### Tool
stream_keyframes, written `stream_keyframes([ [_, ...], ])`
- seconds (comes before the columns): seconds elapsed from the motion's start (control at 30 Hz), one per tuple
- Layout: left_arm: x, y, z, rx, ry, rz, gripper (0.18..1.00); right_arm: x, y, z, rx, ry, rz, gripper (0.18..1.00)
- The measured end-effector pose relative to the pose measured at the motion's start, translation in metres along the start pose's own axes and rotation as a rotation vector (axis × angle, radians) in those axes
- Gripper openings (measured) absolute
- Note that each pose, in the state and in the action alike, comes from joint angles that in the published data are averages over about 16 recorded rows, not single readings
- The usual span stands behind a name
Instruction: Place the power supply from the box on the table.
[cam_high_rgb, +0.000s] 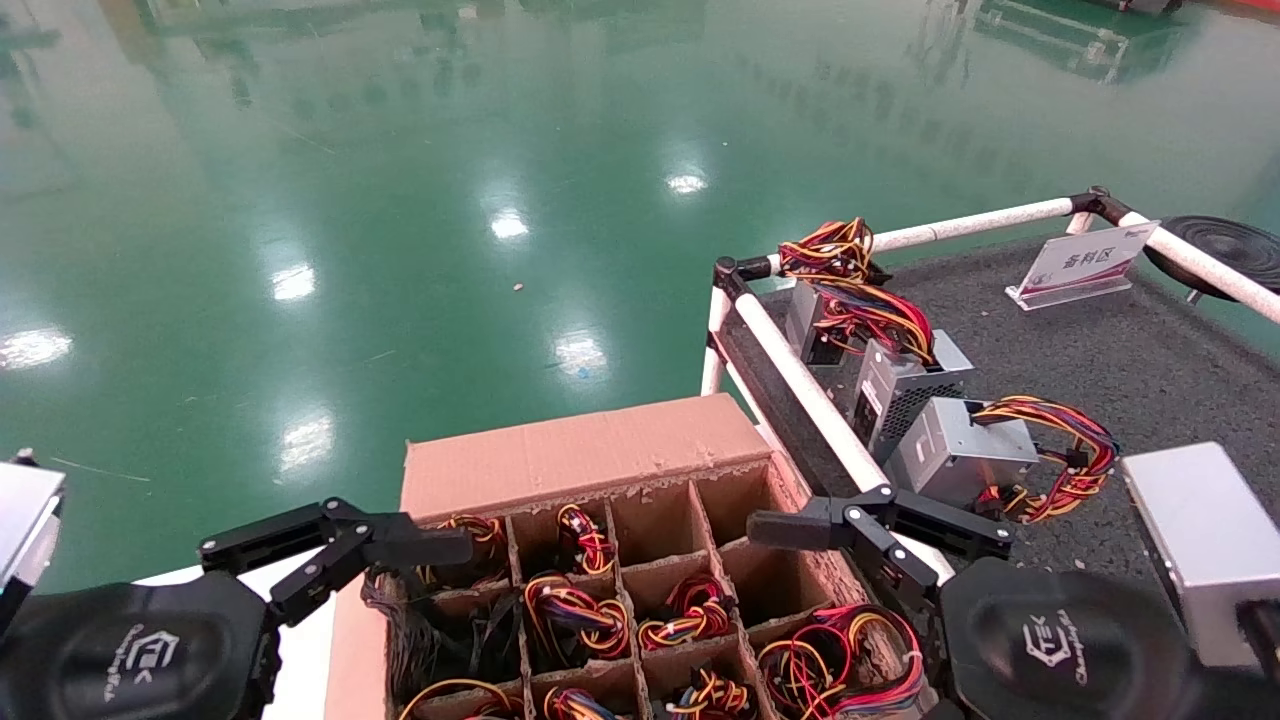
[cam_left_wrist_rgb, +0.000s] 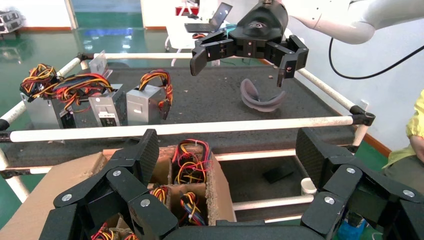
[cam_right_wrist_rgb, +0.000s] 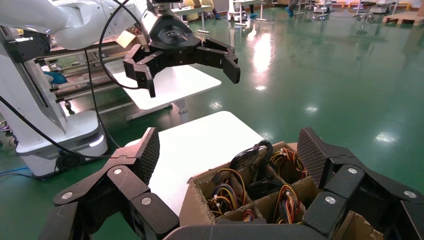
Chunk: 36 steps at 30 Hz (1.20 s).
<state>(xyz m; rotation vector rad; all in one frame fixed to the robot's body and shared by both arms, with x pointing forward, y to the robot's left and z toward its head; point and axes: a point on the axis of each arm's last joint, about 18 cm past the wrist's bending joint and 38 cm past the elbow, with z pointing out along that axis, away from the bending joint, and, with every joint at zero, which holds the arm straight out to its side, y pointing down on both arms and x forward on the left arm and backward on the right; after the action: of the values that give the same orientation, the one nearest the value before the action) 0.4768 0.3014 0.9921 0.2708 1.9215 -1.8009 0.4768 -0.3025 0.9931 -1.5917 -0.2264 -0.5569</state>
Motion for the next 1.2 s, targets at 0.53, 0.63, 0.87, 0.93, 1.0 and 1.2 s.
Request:
stream_keyframes([
  [0.53, 0.0000, 0.0000, 0.0000, 0.000, 0.000, 0.000, 0.984, 0.0000, 0.0000, 0.0000, 0.000, 0.000, 0.000, 1.000],
  [0.63, 0.0000, 0.0000, 0.0000, 0.000, 0.000, 0.000, 0.970, 0.0000, 0.0000, 0.0000, 0.000, 0.000, 0.000, 1.000],
  [0.87, 0.0000, 0.0000, 0.0000, 0.000, 0.000, 0.000, 0.902, 0.0000, 0.0000, 0.0000, 0.000, 0.000, 0.000, 1.000],
  [0.93, 0.0000, 0.0000, 0.0000, 0.000, 0.000, 0.000, 0.867, 0.0000, 0.0000, 0.0000, 0.000, 0.000, 0.000, 1.000],
  [1.0, 0.0000, 0.0000, 0.0000, 0.000, 0.000, 0.000, 0.832, 0.0000, 0.0000, 0.0000, 0.000, 0.000, 0.000, 1.000],
  [1.2, 0.0000, 0.0000, 0.0000, 0.000, 0.000, 0.000, 0.708, 0.0000, 0.0000, 0.0000, 0.000, 0.000, 0.000, 1.000],
])
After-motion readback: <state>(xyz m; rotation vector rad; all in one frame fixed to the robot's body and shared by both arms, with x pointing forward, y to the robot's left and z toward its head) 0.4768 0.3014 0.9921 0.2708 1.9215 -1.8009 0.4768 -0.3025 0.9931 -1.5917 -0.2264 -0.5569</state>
